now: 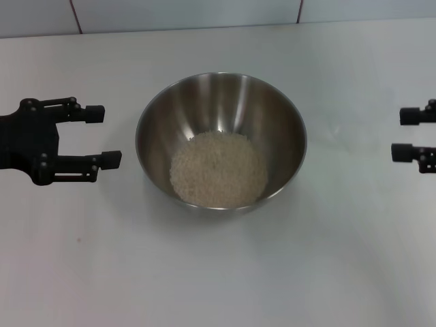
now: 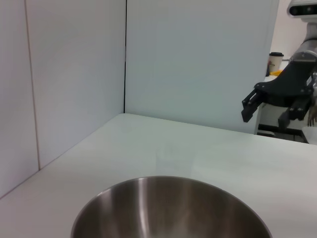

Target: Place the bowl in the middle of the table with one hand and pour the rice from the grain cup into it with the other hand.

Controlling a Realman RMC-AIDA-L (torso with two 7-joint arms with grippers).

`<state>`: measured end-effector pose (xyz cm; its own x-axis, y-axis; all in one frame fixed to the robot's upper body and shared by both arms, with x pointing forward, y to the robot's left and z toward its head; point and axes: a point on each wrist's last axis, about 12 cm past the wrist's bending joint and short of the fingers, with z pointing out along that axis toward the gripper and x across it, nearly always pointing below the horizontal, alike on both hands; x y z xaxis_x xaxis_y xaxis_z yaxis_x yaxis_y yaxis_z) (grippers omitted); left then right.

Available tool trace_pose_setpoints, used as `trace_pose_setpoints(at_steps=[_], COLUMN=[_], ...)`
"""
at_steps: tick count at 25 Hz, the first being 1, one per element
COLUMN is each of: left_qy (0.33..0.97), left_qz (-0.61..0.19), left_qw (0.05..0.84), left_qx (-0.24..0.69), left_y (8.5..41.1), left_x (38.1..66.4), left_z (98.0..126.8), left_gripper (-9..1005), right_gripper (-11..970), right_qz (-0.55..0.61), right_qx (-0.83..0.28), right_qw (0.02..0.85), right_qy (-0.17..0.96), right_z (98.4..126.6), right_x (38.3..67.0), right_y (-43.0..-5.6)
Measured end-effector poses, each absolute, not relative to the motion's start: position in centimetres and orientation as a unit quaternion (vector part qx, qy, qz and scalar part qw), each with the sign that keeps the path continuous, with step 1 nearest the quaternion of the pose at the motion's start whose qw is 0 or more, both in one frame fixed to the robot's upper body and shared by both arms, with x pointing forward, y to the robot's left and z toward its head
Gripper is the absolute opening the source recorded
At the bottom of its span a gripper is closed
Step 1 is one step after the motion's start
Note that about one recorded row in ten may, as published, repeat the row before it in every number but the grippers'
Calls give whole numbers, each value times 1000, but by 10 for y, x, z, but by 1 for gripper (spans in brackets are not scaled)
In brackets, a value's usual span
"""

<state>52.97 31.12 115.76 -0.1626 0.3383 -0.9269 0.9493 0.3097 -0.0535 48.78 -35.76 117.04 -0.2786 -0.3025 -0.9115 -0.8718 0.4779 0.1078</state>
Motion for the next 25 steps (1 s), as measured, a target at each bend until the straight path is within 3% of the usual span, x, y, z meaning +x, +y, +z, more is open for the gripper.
trace_pose_setpoints(at_steps=[25], left_qy=[672], left_qz=[-362], left_qw=[445], left_qx=[469], left_y=[312], left_x=[509], left_z=[1148], left_gripper=[809], right_gripper=[678], right_qz=[339], right_qx=[-407], right_qw=[468], right_qy=[707], right_z=[1172], right_x=[476], right_y=[-349])
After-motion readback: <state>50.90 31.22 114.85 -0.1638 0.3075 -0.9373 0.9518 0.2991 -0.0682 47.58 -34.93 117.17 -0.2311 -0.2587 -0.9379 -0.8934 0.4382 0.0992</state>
